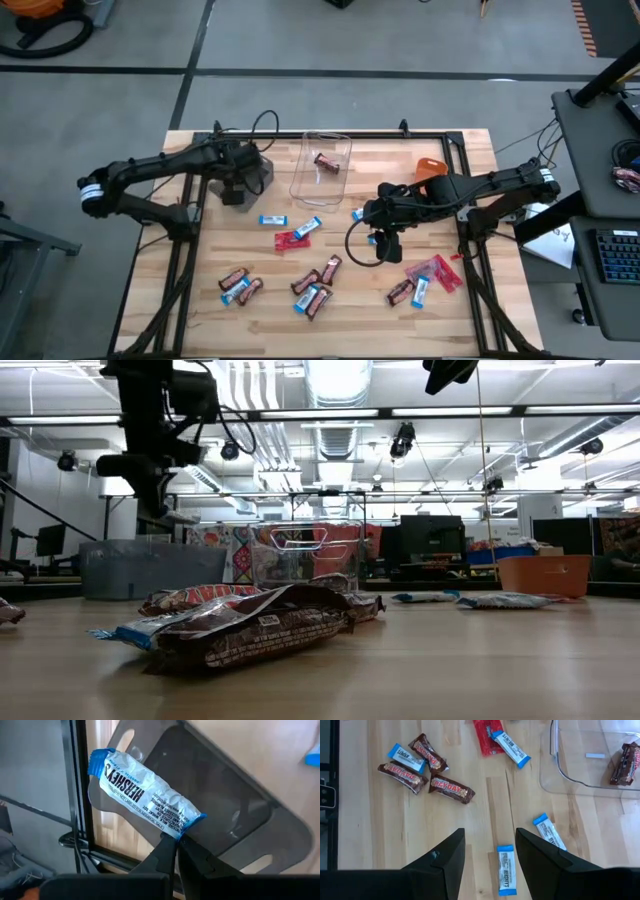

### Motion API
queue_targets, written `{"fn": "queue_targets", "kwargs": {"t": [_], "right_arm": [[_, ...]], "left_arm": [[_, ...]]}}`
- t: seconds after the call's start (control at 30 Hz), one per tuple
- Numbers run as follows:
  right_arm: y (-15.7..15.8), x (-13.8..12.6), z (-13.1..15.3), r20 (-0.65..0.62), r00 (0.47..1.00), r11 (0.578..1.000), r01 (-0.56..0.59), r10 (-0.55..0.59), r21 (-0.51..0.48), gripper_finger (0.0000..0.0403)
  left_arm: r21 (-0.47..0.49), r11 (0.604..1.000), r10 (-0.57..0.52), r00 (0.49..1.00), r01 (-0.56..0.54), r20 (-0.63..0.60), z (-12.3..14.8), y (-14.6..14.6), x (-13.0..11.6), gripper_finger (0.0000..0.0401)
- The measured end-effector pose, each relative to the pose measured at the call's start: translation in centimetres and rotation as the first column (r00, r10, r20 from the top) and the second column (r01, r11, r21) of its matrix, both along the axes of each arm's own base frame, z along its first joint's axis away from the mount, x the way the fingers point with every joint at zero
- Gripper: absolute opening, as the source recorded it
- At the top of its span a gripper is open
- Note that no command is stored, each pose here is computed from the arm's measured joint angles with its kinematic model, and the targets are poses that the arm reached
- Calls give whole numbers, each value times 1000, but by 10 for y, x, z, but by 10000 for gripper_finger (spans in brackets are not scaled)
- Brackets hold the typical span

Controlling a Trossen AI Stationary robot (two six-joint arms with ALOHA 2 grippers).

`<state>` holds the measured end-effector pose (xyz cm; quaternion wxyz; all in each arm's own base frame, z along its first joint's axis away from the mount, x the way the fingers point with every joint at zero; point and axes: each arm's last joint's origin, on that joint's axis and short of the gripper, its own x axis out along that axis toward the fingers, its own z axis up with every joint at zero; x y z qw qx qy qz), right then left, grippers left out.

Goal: Sort candy
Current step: Put the blue chocolate into the black bin, then put the red candy into the orange bin

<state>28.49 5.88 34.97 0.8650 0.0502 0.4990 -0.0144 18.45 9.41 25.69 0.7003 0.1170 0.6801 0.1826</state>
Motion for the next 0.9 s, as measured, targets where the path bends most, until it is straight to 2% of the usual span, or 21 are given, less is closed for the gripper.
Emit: {"fn": "queue_targets", "kwargs": {"t": [0.6,0.9], "right_arm": [[0,0,0,3,1000,1000,-23,23,-13,167],[0,0,0,6,1000,1000,-21,21,-10,167]], "left_arm": [[-84,995,-67,983,53,-170,-34,15,20,1],[-86,995,-64,980,48,-191,-38,16,22,57]]}}
